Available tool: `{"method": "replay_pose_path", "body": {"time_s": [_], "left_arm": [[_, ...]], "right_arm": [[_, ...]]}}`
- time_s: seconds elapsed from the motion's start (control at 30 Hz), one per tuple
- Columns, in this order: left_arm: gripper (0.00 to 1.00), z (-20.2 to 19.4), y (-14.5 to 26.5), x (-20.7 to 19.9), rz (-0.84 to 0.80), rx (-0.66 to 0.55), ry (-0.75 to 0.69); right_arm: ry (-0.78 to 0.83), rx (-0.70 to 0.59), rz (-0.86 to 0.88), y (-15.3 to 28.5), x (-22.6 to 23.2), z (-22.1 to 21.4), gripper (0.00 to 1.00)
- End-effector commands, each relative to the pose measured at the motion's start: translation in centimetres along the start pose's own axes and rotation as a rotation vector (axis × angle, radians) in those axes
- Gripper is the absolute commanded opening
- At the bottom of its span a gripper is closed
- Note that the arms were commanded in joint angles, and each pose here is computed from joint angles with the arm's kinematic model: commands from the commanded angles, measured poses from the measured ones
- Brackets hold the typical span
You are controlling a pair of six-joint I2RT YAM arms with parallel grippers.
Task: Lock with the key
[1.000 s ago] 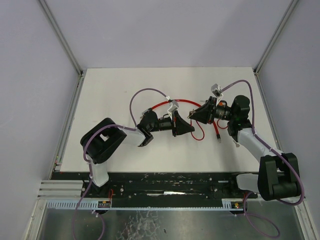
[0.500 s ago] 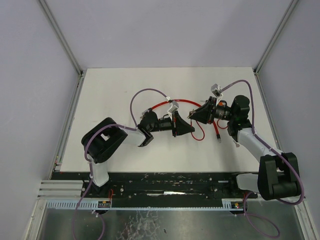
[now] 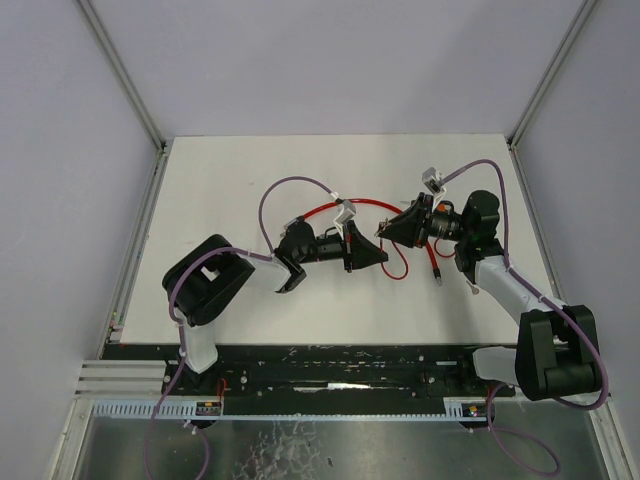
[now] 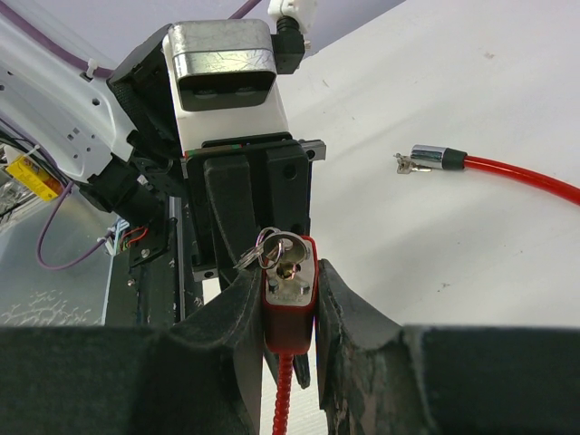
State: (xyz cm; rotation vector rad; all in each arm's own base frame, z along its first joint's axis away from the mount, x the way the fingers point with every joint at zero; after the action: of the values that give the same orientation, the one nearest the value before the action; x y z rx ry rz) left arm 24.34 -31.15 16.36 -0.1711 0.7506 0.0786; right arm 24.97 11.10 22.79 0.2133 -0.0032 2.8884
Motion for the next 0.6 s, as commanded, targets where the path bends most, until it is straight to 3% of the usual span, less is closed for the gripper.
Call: {"method": "replay_pose_path", "body": {"time_s": [0.0,0.57], "left_arm": [[0.0,1.57,-0.37,-1.12,-0.076,-0.072,-0.076],[0.0,1.87,-0.14,-1.16,-0.068,-0.113,-0.094]], "right_arm": [[0.019,-0.004,0.022,-0.58,0.12,0.18,0.0],[0.011,0.01,0.036,-0.98,0.09,-0.22,0.0]]}}
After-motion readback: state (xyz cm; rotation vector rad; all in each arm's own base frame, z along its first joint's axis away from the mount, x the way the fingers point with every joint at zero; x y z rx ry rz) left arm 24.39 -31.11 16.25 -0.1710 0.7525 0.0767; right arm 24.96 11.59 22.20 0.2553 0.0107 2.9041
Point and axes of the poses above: each gripper's point midway between its finger pads, its own y axis back along the fingers, its own x axis along the line the jaws close on, z = x × y, the point moved 10 cm from there along y, back along the fingers, and after that the axes turned 15 degrees about y, right-handed, at the moved point
